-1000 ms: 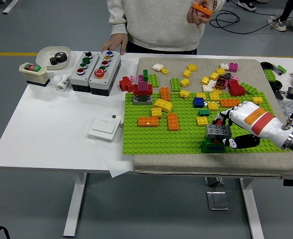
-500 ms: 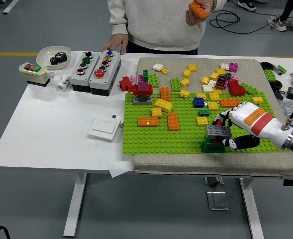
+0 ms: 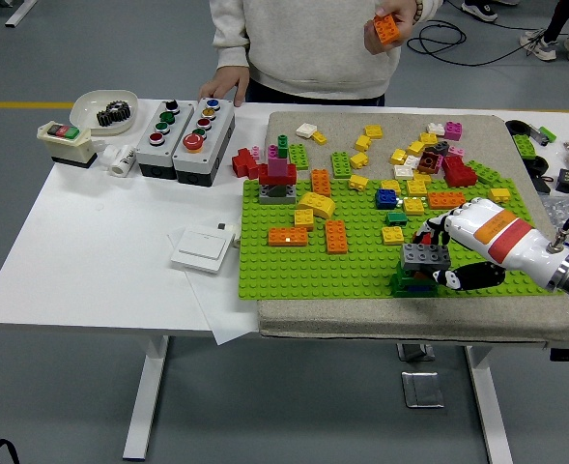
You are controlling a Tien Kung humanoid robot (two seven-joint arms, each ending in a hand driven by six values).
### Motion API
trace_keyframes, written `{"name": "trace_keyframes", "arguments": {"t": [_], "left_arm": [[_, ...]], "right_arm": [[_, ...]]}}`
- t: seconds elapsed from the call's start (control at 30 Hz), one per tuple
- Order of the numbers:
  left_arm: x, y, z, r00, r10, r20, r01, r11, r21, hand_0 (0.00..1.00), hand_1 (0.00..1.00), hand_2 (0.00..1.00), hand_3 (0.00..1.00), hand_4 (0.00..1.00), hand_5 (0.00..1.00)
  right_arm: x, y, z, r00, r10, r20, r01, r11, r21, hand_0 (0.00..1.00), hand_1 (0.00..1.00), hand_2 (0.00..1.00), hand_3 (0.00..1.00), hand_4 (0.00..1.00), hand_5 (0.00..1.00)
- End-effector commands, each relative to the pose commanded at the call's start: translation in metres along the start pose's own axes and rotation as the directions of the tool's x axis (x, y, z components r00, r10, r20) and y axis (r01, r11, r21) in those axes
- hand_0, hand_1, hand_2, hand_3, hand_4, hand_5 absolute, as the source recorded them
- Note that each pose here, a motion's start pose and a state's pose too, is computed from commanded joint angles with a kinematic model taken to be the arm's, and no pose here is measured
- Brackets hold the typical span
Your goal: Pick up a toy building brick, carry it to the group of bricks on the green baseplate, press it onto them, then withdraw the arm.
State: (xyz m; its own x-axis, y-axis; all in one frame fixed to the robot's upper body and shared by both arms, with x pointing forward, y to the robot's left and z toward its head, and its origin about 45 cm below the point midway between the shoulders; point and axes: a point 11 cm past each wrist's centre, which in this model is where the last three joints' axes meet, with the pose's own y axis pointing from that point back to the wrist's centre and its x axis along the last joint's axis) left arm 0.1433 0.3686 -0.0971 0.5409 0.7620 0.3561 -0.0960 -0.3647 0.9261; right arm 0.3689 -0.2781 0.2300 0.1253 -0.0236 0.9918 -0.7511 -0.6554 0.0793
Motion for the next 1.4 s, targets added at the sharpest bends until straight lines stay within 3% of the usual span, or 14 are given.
{"name": "trace_keyframes", "arguments": {"t": [1.17,1.4], "left_arm": [[0.0004,0.0001,0.0002,1.000,0.000,0.002,0.000,1.000,-0.001,0.646,0.709,0.729,0.580,0.652,0.646],[0.0008,0.0001,0.0003,1.000,0.001,0.004,-0.001,1.000,-0.002,0.646,0.710,0.729,0.580,0.652,0.647]], "right_arm": [[0.0037,-0.0001,-0.0002,1.000,-0.003,-0.006,0.003,1.000,-0.002,0.361,0.447,0.502,0.517,0.717,0.251],[0.0045,-0.0002,-0.0009,1.000,-0.004,-0.007,0.004,1.000,0.000,0.366,0.453,0.512,0.541,0.777,0.291]]}}
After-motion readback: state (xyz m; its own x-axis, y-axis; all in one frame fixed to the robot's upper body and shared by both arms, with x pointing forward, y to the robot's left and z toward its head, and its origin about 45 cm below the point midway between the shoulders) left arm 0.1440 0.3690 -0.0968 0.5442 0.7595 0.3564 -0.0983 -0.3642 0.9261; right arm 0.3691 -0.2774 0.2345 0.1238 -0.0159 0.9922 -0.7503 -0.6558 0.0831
